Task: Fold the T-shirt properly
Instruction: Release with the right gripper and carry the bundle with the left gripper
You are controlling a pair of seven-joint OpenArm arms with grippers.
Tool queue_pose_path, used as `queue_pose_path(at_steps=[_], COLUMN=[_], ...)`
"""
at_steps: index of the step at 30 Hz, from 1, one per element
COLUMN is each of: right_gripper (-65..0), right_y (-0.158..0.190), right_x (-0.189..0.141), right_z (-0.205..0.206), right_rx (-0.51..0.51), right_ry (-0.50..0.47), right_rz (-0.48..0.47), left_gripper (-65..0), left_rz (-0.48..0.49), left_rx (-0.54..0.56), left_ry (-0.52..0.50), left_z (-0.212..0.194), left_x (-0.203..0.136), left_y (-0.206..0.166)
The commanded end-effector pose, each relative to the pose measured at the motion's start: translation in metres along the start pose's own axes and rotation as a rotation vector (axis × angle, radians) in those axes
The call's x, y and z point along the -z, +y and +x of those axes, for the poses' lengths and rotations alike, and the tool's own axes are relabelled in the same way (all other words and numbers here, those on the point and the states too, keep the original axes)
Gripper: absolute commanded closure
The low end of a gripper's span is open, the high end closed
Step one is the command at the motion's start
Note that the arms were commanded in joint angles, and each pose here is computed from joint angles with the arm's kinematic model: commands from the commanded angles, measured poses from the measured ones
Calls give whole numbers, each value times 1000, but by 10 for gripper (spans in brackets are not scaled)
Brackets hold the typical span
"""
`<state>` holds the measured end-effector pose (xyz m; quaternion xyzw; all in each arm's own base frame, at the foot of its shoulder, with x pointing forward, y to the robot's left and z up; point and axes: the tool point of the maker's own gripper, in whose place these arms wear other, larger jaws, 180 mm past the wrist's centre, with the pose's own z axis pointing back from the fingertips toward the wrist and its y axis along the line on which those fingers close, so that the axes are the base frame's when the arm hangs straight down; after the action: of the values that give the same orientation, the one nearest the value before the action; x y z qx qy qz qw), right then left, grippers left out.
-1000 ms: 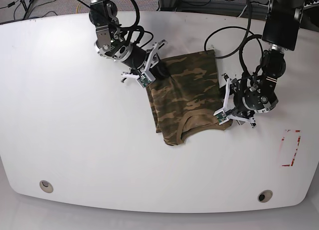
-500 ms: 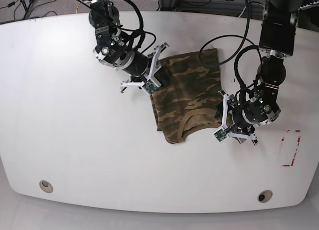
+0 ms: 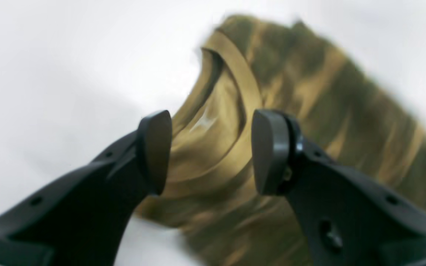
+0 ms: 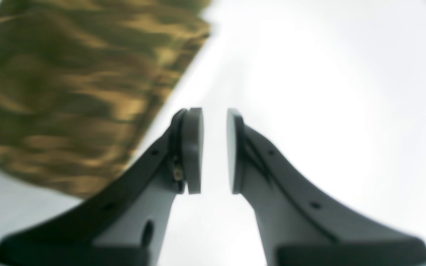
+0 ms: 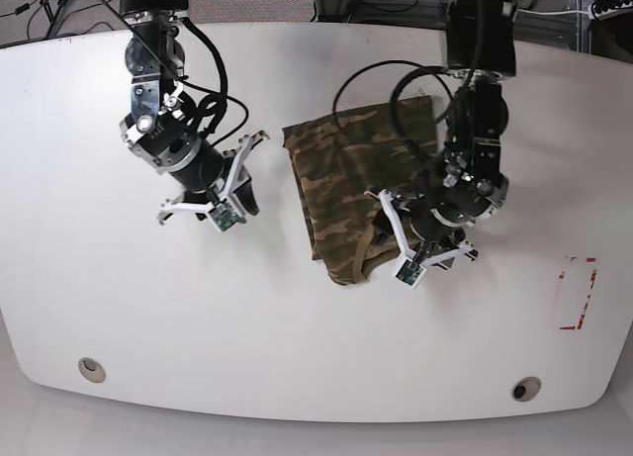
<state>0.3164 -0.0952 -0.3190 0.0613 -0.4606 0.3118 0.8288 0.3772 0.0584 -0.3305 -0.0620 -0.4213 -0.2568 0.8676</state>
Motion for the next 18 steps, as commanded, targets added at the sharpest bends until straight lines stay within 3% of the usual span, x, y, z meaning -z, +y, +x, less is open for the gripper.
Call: queue_pose_path(at_steps=[1, 4, 10, 18], right_gripper=[-108, -108, -108, -108], right_y=[-15, -26, -37, -37], right_x=[-7, -10, -13, -13], right_z=[14, 14, 12, 10], right_rx=[-17, -24, -18, -11], right_ry=[-46, -44, -39, -37], right_rz=[-32, -57, -82, -83], left_gripper=[-331, -331, -332, -332], left_rz=[15, 45, 199, 217], left_rx=[-98, -169, -311, -350], left_ry=[-135, -172, -181, -28], left_z=[27, 24, -3, -64], left_x=[-2, -1, 1, 20], left_y=[-20, -34, -49, -85])
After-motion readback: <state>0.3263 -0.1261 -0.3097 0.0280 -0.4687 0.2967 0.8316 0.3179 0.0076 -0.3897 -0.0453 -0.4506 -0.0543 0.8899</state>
